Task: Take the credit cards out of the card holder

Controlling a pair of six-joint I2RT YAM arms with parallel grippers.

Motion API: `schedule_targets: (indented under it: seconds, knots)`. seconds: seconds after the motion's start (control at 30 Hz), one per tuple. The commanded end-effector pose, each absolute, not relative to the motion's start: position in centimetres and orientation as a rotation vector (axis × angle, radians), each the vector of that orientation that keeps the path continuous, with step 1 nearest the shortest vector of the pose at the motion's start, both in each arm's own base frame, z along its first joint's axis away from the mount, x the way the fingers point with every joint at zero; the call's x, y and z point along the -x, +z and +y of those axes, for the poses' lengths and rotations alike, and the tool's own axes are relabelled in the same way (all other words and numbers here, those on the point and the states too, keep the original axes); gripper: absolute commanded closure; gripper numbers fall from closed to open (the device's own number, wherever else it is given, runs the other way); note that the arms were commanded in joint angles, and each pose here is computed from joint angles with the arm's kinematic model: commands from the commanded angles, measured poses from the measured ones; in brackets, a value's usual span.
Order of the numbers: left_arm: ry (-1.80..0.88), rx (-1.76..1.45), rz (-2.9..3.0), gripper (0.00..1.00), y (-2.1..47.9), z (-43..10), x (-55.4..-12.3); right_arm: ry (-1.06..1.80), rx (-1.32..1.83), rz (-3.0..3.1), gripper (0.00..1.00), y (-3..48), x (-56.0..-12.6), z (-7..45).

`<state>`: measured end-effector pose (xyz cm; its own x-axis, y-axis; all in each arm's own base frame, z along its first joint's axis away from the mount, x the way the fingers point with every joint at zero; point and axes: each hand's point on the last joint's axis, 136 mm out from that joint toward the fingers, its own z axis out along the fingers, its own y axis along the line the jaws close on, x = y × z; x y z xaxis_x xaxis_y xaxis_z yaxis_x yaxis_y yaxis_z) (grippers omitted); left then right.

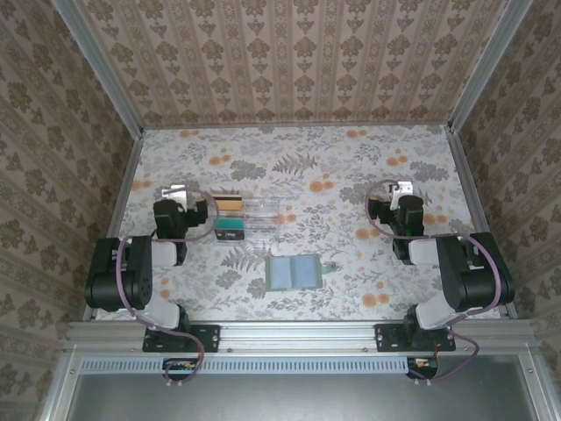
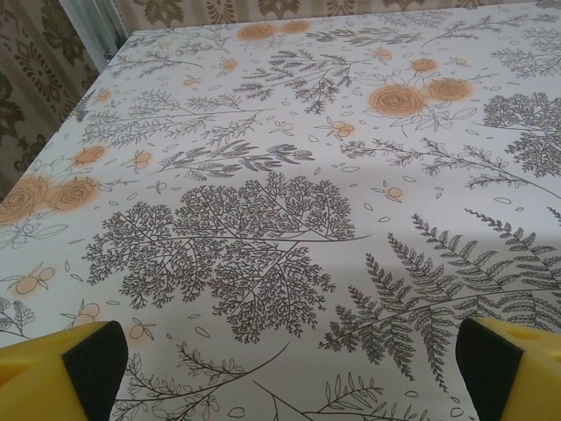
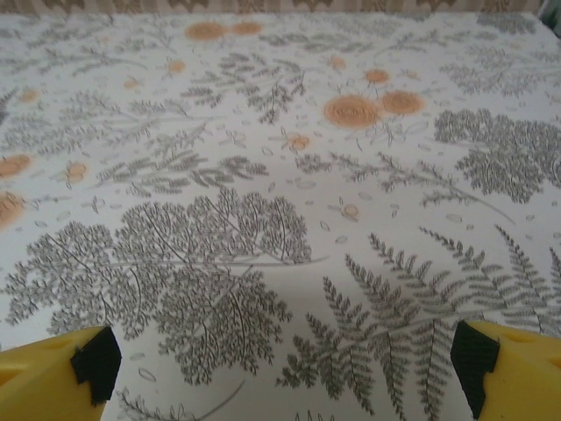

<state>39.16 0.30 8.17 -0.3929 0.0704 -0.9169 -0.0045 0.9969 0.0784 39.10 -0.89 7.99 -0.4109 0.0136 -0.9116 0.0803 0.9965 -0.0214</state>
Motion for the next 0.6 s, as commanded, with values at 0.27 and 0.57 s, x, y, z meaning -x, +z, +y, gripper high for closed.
schedule_targets:
  seconds: [0.27, 0.57]
  knots:
    - [0.081, -0.089, 1.936, 0.0, 9.34, -0.31, -39.91, -0.021, -0.051, 1.924, 0.0, 9.78, -40.0, -0.35]
    - [0.063, -0.119, 1.933, 0.0, 9.38, -0.82, -39.92, -0.021, -0.051, 1.924, 0.0, 9.8, -39.99, -0.35]
